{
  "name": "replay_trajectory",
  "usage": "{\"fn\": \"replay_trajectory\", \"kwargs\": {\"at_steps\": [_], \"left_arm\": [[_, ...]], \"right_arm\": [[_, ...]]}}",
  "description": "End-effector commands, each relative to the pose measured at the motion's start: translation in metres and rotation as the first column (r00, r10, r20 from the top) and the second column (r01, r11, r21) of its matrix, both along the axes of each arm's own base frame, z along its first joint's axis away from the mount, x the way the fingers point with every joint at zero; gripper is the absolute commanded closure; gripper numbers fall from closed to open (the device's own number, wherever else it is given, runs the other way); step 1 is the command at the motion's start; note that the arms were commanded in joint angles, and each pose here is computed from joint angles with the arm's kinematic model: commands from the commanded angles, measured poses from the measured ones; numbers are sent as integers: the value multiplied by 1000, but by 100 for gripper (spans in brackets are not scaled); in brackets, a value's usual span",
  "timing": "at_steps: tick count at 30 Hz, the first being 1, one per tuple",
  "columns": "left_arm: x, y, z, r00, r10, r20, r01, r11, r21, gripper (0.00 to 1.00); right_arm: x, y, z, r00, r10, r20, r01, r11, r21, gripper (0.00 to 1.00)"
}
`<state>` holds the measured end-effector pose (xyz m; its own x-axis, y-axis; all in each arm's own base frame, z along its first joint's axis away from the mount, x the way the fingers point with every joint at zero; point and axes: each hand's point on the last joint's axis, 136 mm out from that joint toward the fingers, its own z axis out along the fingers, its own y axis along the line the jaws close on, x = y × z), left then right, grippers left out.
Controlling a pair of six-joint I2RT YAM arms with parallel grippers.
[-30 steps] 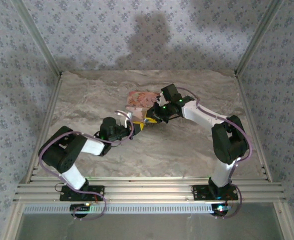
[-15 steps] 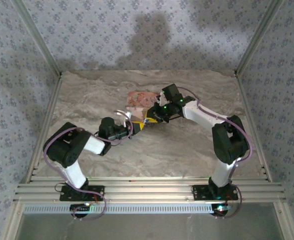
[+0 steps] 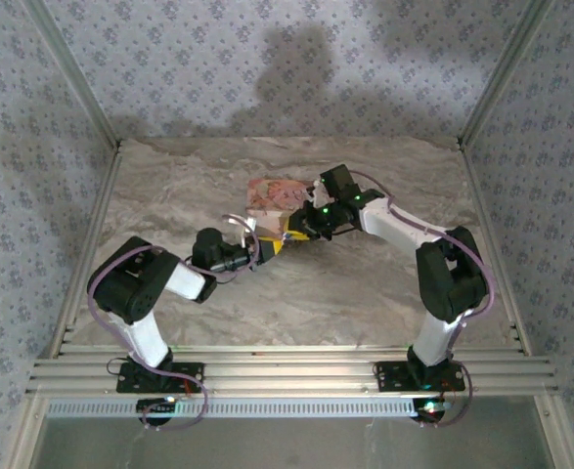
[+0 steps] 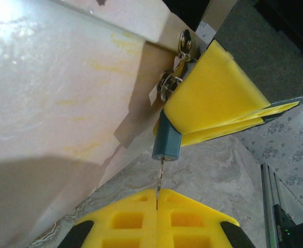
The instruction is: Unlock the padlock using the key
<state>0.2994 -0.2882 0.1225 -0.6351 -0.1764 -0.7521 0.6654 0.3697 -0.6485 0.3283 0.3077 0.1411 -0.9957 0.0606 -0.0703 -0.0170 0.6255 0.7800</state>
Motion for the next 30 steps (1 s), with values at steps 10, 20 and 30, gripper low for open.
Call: {"fn": "replay_trajectory", "kwargs": {"at_steps": [10, 20, 30], "left_arm": [[7, -16, 77, 957, 40, 286, -18, 997, -79, 100], [10, -22, 79, 938, 105, 330, -95, 994, -46, 100], [12, -23, 97, 965, 0, 262, 49, 983, -179, 100]], "right_arm": [[-39, 13, -3, 986, 77, -145, -70, 996, 56, 100], [-43, 13, 1, 979, 19, -201, -23, 1000, -15, 100], [-42, 15, -3, 977, 13, -211, -15, 1000, -9, 100]]}}
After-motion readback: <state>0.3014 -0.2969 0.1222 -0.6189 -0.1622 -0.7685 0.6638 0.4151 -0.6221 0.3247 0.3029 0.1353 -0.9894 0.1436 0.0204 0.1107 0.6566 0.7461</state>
